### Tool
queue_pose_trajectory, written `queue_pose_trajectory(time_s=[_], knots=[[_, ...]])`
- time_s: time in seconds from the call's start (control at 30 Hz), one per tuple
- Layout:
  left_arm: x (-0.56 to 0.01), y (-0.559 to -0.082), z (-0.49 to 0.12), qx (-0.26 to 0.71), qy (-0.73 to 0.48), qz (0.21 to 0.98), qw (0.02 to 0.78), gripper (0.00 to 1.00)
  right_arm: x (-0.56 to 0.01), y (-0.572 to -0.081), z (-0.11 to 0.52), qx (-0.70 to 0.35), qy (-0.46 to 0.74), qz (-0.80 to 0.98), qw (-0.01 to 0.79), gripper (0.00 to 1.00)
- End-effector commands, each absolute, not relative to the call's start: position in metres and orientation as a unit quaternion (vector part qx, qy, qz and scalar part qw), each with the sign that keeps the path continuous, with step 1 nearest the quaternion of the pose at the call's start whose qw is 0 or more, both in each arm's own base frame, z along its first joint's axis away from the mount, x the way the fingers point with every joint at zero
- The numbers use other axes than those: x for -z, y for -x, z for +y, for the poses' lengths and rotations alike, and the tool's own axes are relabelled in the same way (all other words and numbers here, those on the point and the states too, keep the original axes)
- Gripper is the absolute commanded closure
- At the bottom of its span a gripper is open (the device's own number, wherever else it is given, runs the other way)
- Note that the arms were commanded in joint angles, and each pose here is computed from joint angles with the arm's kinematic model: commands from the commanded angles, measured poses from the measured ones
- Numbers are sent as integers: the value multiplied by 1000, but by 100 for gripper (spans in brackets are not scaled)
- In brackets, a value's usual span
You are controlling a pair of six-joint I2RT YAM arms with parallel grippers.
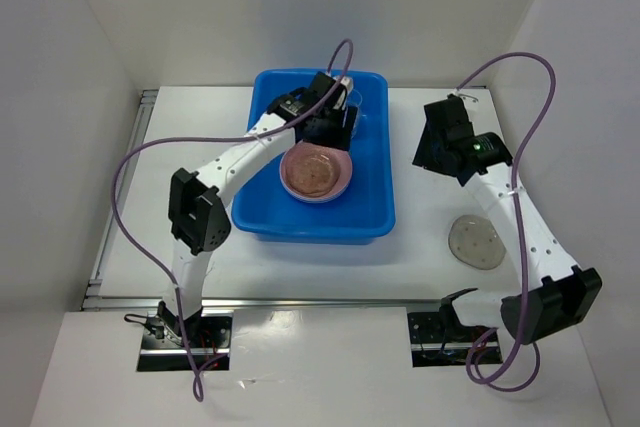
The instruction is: Place the mixed dishes into the plastic bin
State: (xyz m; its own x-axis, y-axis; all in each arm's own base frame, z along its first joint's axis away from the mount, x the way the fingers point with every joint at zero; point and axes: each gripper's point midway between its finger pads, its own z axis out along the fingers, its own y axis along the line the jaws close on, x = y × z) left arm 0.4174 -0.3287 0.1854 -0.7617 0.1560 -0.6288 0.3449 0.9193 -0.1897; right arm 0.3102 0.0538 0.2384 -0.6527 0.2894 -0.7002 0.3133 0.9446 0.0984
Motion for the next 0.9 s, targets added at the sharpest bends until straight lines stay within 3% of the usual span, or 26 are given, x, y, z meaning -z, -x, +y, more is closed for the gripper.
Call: queue_pose_trajectory(time_s=[0.0,0.2,0.4,0.67,0.87], knots=[[-287,-427,-323,174,-113,880,427,25,-237,-308,29,88,-191,908,362,47],[-344,-435,-251,185,-47,853,485,24,-192,-283,3,158,-222,923,272,41],[-283,-433,-174,154,12,886,437,24,-163,-285,-22,183,-252,926,214,41],[-226,-415,-154,115,5,914,389,24,-108,-288,-21,223,-237,938,118,44],[-212,-407,-165,149,9,918,368,23,-80,-284,-22,240,-232,941,65,46]])
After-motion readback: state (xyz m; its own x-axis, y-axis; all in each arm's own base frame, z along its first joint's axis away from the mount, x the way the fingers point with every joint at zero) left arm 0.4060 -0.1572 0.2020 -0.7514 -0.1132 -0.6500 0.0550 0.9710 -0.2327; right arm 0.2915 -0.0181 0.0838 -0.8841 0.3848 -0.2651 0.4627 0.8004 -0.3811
